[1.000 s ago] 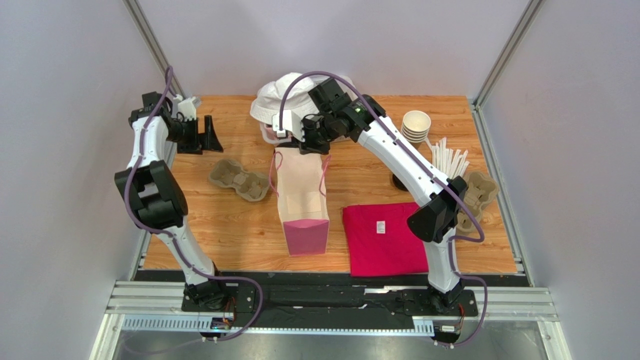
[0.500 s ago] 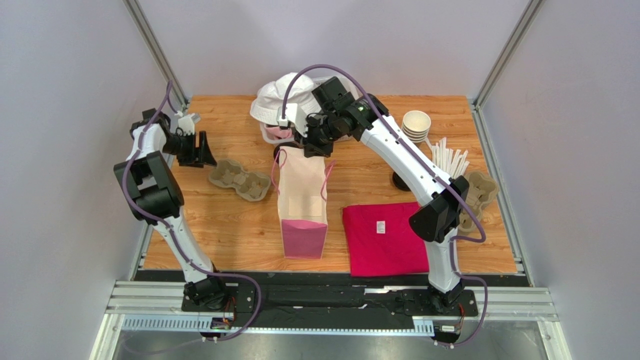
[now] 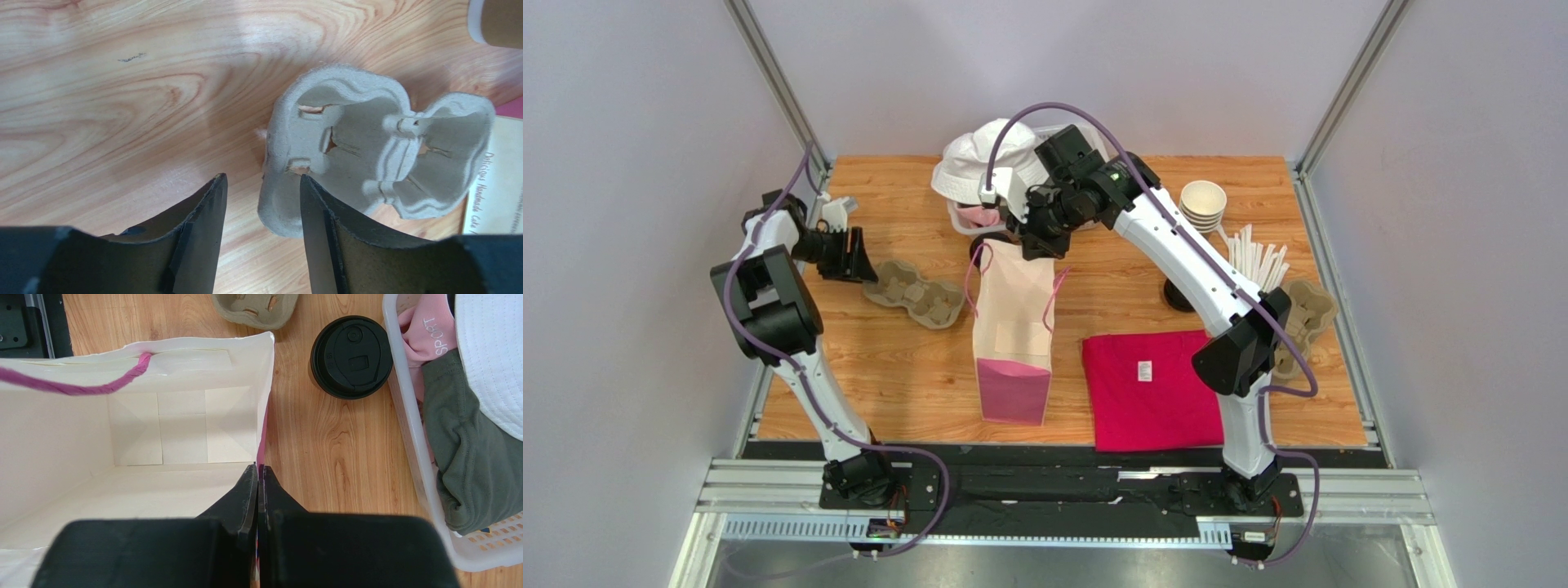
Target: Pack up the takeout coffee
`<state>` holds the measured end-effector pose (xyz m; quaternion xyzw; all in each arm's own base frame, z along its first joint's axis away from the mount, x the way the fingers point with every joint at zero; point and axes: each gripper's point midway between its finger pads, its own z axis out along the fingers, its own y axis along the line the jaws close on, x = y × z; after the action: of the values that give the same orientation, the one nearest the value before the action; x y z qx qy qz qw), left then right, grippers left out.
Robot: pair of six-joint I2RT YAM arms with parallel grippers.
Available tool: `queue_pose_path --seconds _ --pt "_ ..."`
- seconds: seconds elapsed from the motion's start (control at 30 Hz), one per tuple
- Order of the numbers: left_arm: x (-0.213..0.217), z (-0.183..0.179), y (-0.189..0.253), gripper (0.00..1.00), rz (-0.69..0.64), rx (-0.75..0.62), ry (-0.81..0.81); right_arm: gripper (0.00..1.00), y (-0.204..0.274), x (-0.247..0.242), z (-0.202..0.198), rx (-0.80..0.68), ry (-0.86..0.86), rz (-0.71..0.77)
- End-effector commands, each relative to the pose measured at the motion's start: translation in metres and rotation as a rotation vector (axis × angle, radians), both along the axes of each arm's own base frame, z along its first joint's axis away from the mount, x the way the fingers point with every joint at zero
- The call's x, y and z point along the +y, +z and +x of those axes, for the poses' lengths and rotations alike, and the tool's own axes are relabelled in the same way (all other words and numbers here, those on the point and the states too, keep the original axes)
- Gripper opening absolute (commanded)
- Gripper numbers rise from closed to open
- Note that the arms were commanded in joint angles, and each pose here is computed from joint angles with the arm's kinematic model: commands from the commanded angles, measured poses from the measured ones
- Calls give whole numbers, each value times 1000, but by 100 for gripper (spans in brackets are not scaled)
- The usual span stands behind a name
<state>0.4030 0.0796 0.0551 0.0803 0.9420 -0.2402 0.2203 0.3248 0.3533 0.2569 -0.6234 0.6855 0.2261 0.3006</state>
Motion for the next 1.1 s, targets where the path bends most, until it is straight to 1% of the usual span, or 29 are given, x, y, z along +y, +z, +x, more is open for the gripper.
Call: queue_pose_path --seconds 0.0,0.1,0.23,0.33,0.37,0.43,0.47,0.5,0.53,0.57,0.6,0.63,0.7,0.73,0.8,0.83,0.87,0.93,0.97,1.03,1.07 --pt "-2 7 0 52 46 -68 -65 0 19 -7 -3 15 -34 43" --pt "-4 7 -1 50 65 -69 -86 0 17 -7 -3 24 -34 44" --pt "-5 5 -4 48 75 -68 -107 0 17 -7 -4 29 -33 44" --pt "-5 6 -2 42 75 -76 -109 0 17 -8 -3 31 -35 43" --pt "-5 6 -2 35 75 -77 -109 0 18 -8 -4 29 -34 45" --pt "-7 6 3 28 71 -89 -109 0 18 -8 -3 28 -36 47" --pt "-8 7 8 22 69 -99 -111 0 19 -8 -2 28 -38 49" --pt "-10 7 13 18 57 -113 -113 0 20 -7 -3 29 -36 53" --pt "-13 8 25 13 62 -139 -117 0 21 -7 -2 27 -39 55" --pt "-14 8 33 2 61 -153 -116 0 24 -7 -3 27 -45 61" --pt "-18 8 43 0 57 -172 -121 0 26 -7 -2 27 -51 66" --pt "-21 10 63 0 69 -218 -129 0 28 -7 -3 29 -53 72" --pt "-31 9 88 0 60 -263 -140 0 36 -9 -3 24 -68 87" --pt "-33 10 114 0 82 -323 -146 0 37 -10 -3 20 -75 89" --pt "-40 9 146 0 83 -379 -150 0 43 -12 -2 5 -90 97" --pt "-41 11 180 0 100 -455 -153 0 49 -13 -2 -7 -93 104" --pt "-46 6 195 0 90 -472 -161 0 51 -14 -3 -12 -98 105" --pt "-54 3 250 0 109 -596 -185 0 58 -16 -2 -28 -117 113" --pt "-58 -1 264 0 114 -623 -194 0 59 -18 -2 -31 -121 113" --pt "-72 -11 309 0 156 -746 -239 0 59 -19 -1 -32 -132 111" --pt "-81 -15 323 0 170 -787 -263 0 59 -20 -2 -34 -135 111"
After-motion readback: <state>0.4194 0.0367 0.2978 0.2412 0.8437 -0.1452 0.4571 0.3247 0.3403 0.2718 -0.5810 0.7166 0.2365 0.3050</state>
